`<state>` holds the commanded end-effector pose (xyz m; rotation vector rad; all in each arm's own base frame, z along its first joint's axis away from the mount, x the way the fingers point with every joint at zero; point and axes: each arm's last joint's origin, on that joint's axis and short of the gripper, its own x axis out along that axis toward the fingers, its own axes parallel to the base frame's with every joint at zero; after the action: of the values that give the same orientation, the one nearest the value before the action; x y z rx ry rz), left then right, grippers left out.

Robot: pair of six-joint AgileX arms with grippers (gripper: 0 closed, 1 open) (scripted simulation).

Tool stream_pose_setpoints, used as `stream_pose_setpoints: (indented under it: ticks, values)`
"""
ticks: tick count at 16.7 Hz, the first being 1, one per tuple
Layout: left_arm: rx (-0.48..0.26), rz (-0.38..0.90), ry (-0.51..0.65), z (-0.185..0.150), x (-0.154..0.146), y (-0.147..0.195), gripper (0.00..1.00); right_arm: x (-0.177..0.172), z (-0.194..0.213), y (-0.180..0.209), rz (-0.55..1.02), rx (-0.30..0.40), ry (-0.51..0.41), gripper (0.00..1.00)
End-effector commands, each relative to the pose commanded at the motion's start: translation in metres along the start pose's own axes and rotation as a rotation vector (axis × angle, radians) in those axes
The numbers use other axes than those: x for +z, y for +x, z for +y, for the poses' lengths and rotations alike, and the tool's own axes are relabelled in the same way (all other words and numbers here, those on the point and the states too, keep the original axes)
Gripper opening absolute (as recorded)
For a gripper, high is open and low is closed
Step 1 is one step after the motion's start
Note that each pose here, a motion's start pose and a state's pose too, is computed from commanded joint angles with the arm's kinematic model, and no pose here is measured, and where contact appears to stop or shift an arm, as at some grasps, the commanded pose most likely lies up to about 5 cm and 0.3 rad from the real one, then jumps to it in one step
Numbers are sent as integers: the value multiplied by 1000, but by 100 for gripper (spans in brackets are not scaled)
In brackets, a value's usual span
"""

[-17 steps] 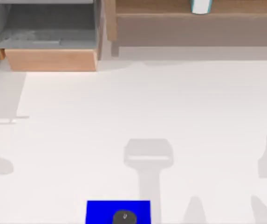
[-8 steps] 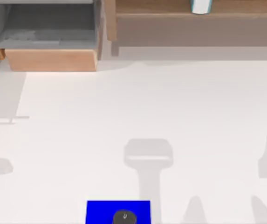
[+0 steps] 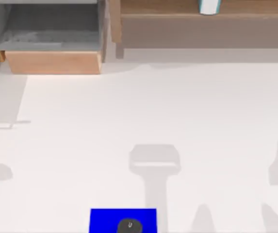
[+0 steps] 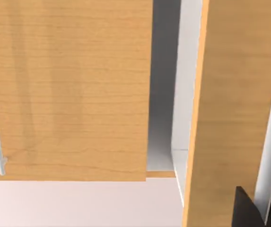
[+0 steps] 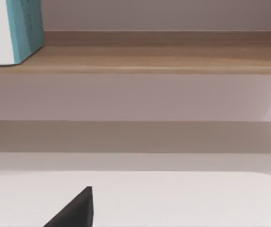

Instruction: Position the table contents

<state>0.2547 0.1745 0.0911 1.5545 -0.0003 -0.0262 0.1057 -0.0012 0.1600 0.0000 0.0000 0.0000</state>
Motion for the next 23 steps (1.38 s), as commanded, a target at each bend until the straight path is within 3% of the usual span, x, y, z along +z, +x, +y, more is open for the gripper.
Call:
stream_pose_setpoints:
  ticks: [7,14,20,23]
  values:
    - [5,-1,3,2,-1,57,0,0,0,0,0,0,0,100]
    - [-7,6,-6,-1,-2,64,0,0,0,0,0,0,0,100]
    - [-1,3,-2,1,-2,117,0,0,0,0,0,0,0,100]
    - [-6,3,-5,1,-1,123,0,0,0,0,0,0,0,100]
